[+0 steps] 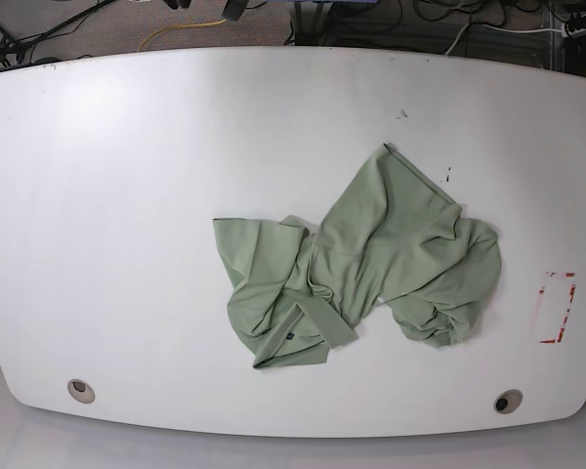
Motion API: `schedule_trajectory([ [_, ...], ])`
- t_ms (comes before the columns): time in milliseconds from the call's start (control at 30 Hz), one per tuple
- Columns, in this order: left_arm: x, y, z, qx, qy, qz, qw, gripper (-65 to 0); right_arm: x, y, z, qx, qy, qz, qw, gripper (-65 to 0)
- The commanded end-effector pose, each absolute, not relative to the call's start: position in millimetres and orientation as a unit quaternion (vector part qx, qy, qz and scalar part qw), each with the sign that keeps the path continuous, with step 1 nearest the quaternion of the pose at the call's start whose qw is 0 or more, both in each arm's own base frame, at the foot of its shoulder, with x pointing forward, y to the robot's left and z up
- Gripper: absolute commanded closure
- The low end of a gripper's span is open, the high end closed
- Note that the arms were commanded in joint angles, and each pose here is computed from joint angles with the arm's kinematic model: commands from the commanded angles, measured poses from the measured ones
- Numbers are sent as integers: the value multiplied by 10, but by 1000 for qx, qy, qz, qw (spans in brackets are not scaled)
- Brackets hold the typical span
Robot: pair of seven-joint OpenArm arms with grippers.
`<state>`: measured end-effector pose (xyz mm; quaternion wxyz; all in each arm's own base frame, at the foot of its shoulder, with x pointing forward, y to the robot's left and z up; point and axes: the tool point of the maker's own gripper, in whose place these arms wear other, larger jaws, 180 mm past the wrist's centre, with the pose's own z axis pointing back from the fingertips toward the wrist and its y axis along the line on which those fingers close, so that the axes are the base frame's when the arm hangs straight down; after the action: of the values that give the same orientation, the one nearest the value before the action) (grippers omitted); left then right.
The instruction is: Fold the T-shirt properly
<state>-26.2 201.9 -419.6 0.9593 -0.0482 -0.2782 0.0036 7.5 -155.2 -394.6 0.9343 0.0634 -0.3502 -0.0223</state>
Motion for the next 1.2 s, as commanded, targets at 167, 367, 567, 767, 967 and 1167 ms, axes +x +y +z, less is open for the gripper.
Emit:
schedule_trajectory([
  [167, 243, 2148, -3759, -34, -361, 4, 932, -217, 547, -1536, -3698, 63, -422, -9, 905, -81],
  [367, 477, 2214, -3654, -24, -394, 2, 919, -221, 964, -1532, -3611, 63, -472, -1, 879, -86],
  [567, 646, 2210, -3629, -24, -416, 3, 909, -222, 1321, -1488, -3553, 72, -500, 12, 863, -87],
  [767, 772, 2190, -3606, -21, -437, 24, 899, -225, 1709, -1281, -3597, 107, -481, 63, 868, -89],
  [967, 876, 2157, -3524, -25, -453, 21, 891, -265, 2005, -1076, -3560, 132, -472, 110, 865, -246],
  [1167, 895, 2163, -3511, -23, -456, 22, 889, -374, 2259, -706, -3487, 162, -462, 173, 855, -336],
])
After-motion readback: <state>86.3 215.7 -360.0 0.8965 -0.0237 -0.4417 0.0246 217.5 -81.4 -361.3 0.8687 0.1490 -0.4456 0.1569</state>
